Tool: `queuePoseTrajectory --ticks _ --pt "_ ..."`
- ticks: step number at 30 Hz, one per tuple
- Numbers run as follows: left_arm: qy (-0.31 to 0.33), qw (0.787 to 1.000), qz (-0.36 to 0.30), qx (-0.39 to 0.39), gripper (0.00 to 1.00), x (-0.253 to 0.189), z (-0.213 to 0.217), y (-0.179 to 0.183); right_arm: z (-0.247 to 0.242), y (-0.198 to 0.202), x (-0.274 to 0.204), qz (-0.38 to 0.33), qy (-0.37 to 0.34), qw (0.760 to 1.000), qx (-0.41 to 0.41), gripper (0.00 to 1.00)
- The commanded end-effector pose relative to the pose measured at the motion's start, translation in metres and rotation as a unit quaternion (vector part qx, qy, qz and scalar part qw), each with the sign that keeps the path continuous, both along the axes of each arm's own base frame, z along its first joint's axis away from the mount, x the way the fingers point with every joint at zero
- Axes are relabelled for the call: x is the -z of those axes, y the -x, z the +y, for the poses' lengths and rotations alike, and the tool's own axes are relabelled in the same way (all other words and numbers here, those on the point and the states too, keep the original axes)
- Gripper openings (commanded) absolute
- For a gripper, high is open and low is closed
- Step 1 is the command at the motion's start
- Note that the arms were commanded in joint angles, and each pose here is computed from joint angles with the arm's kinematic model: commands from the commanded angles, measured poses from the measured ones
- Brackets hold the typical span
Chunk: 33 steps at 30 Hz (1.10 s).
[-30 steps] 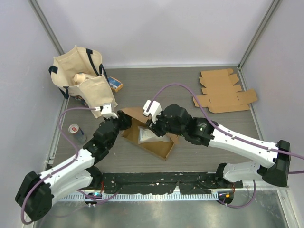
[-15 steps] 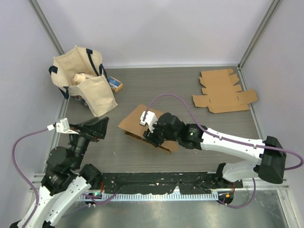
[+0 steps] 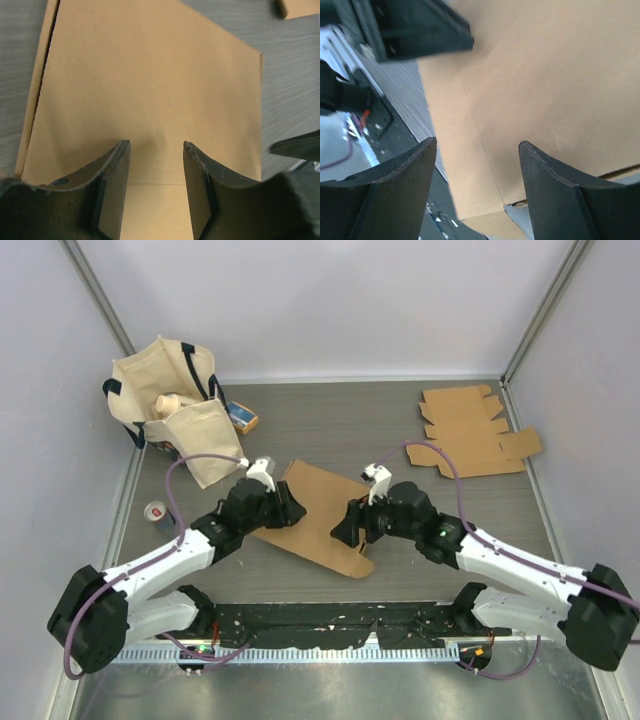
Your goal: Fold the paper box
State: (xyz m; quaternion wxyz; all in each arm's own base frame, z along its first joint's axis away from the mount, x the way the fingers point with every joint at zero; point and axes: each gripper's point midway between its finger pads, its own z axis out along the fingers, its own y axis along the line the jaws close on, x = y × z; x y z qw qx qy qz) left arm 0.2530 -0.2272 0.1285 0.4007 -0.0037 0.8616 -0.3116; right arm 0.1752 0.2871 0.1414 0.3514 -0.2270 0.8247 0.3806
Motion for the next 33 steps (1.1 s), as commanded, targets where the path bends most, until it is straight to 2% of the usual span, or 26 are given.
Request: queuePoseTrajectory --ticks 1,2,5,8,11,12,14,15,17,18,20,23,28,33 --pt "0.073 0.997 -0.022 0.023 0.49 -0.014 -0.022 -0.001 -0.002 -0.004 -0.022 0.041 -0.099 0.994 0.033 0.70" --pt "0.077 0.997 -0.023 0.023 0.49 -0.012 -0.022 -0.002 -0.004 -0.003 -0.017 0.053 -0.100 0.993 0.039 0.66" --pt "0.070 0.997 -0.013 0.007 0.49 0.004 -0.016 0.000 -0.011 -0.007 0.000 0.068 -0.093 0.991 0.062 0.63" --pt "0.063 0.998 -0.019 -0.012 0.49 0.007 -0.007 -0.001 -0.026 -0.015 0.023 0.081 -0.055 0.991 0.091 0.60" --pt "0.064 0.995 -0.070 -0.023 0.59 -0.022 0.000 -0.007 -0.051 -0.027 0.039 0.076 -0.003 0.987 0.140 0.59" --pt "0.066 0.993 -0.090 -0.028 0.62 -0.045 0.001 -0.013 -0.058 -0.026 0.043 0.078 0.018 0.986 0.146 0.59" --pt "0.010 0.995 -0.093 -0.031 0.71 -0.047 0.014 -0.016 -0.068 -0.030 0.052 0.076 0.052 0.983 0.161 0.59" --pt "0.008 0.993 -0.110 -0.046 0.74 -0.070 0.019 -0.025 -0.074 -0.031 0.054 0.072 0.077 0.981 0.163 0.59" --pt "-0.039 0.993 -0.087 -0.074 0.87 -0.065 0.040 -0.029 -0.078 -0.034 0.048 0.066 0.093 0.979 0.168 0.59" --pt "-0.043 0.991 -0.084 -0.092 0.89 -0.073 0.050 -0.039 -0.082 -0.035 0.046 0.065 0.098 0.977 0.176 0.59" --pt "-0.071 0.992 -0.053 -0.095 0.91 -0.061 0.061 -0.039 -0.081 -0.037 0.031 0.053 0.075 0.979 0.184 0.59" --pt "-0.089 0.990 -0.017 -0.110 0.92 -0.038 0.073 -0.042 -0.084 -0.041 0.023 0.057 0.054 0.976 0.205 0.64" --pt "-0.062 0.993 0.040 -0.088 0.92 0.008 0.062 -0.038 -0.104 -0.051 0.039 0.093 0.055 0.964 0.242 0.65" --pt "-0.027 0.996 0.049 -0.076 0.82 0.025 0.048 -0.040 -0.106 -0.057 0.057 0.121 0.033 0.961 0.247 0.61"
